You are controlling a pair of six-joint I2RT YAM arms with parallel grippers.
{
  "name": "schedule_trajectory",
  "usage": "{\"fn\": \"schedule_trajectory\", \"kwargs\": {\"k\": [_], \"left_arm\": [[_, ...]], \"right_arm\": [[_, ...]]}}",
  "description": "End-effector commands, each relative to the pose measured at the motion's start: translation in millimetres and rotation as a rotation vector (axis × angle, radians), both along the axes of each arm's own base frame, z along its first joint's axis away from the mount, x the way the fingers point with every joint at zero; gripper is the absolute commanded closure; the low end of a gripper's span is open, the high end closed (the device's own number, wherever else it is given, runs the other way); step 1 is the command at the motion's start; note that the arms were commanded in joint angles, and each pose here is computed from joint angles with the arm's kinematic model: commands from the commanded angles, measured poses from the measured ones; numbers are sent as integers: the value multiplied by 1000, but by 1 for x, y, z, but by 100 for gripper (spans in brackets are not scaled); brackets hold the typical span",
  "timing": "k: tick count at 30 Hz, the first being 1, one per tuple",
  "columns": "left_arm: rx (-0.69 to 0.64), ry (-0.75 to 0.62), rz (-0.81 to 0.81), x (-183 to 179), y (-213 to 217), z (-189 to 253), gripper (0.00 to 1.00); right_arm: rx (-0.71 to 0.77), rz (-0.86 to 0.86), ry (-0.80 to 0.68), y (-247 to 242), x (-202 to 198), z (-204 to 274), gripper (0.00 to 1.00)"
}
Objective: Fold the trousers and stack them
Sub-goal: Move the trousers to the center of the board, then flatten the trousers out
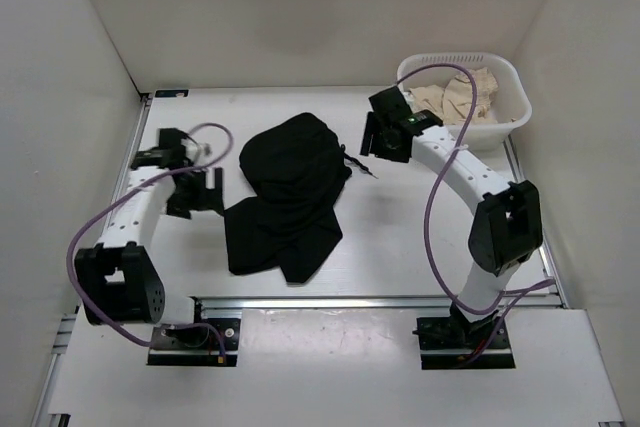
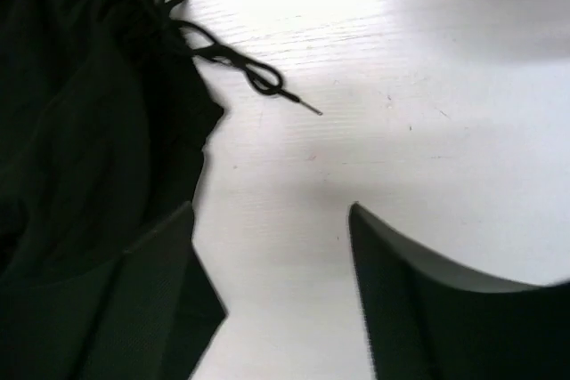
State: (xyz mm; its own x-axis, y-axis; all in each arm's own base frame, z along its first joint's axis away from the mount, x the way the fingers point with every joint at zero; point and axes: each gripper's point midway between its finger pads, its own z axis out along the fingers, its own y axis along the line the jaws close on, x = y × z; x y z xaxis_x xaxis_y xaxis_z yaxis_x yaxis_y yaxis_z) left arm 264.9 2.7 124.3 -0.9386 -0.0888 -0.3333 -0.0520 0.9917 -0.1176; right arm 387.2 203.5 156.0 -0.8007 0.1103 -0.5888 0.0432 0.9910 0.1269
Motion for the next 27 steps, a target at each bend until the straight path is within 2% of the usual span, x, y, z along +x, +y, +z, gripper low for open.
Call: {"fn": "schedule_trajectory", "kwargs": {"k": [1, 3, 4, 5, 9, 14, 17, 19, 22, 23, 24, 25, 26, 27], "left_arm": [[-18, 91, -205, -22, -54, -27, 0], [25, 131, -258, -32, -61, -45, 0], [47, 145, -287, -35, -65, -52, 0], [90, 155, -344, -41, -73, -62, 0], [144, 188, -452, -54, -90, -86, 0], [165, 272, -501, -71, -94, -116, 0], [156, 275, -513, -70, -99, -125, 1], [152, 302, -515, -76, -98, -129, 16], [159, 337, -516, -82, -95, -136, 58], [180, 334, -512, -81, -91, -136, 75], [223, 335, -496, -80, -81, -137, 86], [249, 331, -491, -78, -77, -137, 86], [267, 309, -467, -72, -71, -133, 86], [306, 291, -418, -65, -56, -129, 86]], "right_arm": [[141, -23, 3, 21, 2, -9, 35], [175, -22, 58, 28, 3, -32, 50], [205, -55, 79, 28, 5, -40, 62], [217, -65, 113, 31, 4, -55, 64], [319, -108, 138, 47, 22, -71, 63], [310, -150, 234, 59, 34, -102, 47], [313, -154, 294, 64, 32, -123, 46], [340, -150, 307, 72, 35, -124, 44], [363, -160, 359, 78, 31, -138, 47], [362, -174, 373, 78, 30, -145, 56], [386, -167, 390, 79, 29, -143, 62], [403, -167, 403, 82, 27, -144, 74], [415, -170, 409, 79, 29, -143, 100], [419, -182, 414, 78, 25, -141, 100]]}}
